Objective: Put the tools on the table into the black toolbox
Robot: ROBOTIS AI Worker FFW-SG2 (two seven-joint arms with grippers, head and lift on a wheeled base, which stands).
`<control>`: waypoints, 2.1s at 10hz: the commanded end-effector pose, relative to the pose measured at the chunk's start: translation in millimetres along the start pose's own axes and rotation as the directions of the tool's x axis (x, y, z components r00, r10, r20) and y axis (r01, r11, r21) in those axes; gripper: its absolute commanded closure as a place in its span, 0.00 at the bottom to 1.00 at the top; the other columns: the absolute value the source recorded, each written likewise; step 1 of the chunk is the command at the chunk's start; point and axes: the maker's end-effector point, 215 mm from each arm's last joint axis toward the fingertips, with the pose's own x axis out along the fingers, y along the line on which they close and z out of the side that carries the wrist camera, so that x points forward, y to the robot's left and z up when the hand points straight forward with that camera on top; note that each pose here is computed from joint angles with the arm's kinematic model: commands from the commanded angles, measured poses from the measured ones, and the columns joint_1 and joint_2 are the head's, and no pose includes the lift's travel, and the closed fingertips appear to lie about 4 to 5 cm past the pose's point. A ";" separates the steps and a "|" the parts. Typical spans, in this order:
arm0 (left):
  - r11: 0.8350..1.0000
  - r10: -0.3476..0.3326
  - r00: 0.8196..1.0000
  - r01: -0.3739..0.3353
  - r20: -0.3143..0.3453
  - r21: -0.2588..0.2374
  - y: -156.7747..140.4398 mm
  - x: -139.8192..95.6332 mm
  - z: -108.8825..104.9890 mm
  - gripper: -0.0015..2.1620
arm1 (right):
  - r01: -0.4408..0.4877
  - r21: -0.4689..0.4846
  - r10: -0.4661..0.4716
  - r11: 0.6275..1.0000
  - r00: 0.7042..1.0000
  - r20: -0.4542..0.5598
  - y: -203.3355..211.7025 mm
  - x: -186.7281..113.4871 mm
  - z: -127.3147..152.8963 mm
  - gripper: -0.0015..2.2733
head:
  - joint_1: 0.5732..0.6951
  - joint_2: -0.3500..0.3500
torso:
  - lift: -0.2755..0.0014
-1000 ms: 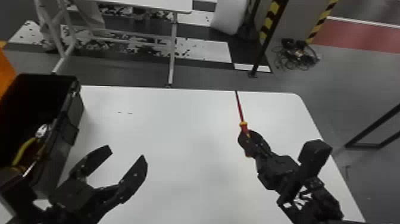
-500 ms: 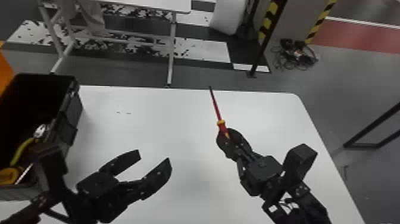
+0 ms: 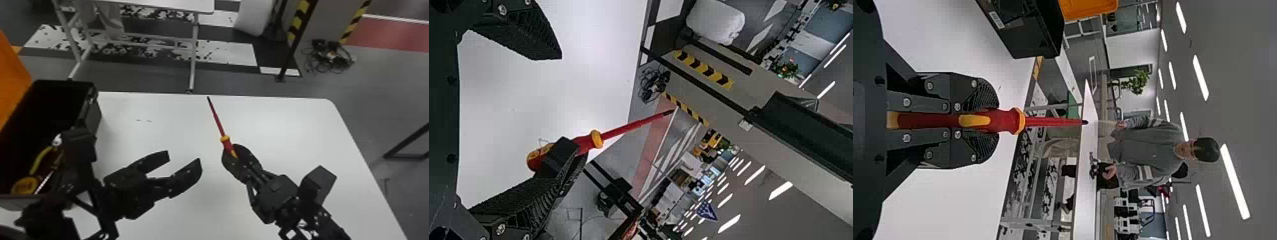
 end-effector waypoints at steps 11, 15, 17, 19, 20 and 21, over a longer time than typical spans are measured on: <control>1.000 -0.013 1.000 0.013 0.002 0.027 -15.3 21.5 16.5 0.06 | -0.115 -0.020 0.115 0.993 0.993 0.001 64.1 15.1 1.5 0.99 | 1.00 0.46 | 0.72; 0.999 -0.024 1.000 0.024 -0.003 0.022 -20.9 25.5 13.3 0.06 | -0.122 -0.018 0.122 0.992 0.992 0.007 69.2 18.8 5.1 0.99 | 1.00 0.45 | 0.72; 1.000 -0.022 1.000 0.023 -0.005 0.020 -21.8 29.7 12.1 0.06 | -0.130 -0.016 0.130 0.991 0.991 0.009 75.1 21.2 6.5 0.99 | 1.00 0.46 | 0.72; 0.999 -0.023 1.000 0.023 -0.005 0.025 -22.8 30.9 12.8 0.14 | -0.133 -0.020 0.134 0.991 0.991 0.006 76.5 22.9 6.5 0.99 | 1.00 0.46 | 0.72; 0.999 -0.015 1.000 0.015 -0.008 0.031 -20.0 30.5 12.4 0.24 | -0.134 -0.019 0.134 0.991 0.991 0.004 76.6 22.9 5.7 0.99 | 1.00 0.46 | 0.72; 0.999 -0.016 1.000 0.016 -0.019 0.031 -19.8 30.6 9.5 0.37 | -0.134 -0.019 0.134 0.991 0.991 0.004 76.6 22.9 5.7 0.99 | 1.00 0.47 | 0.72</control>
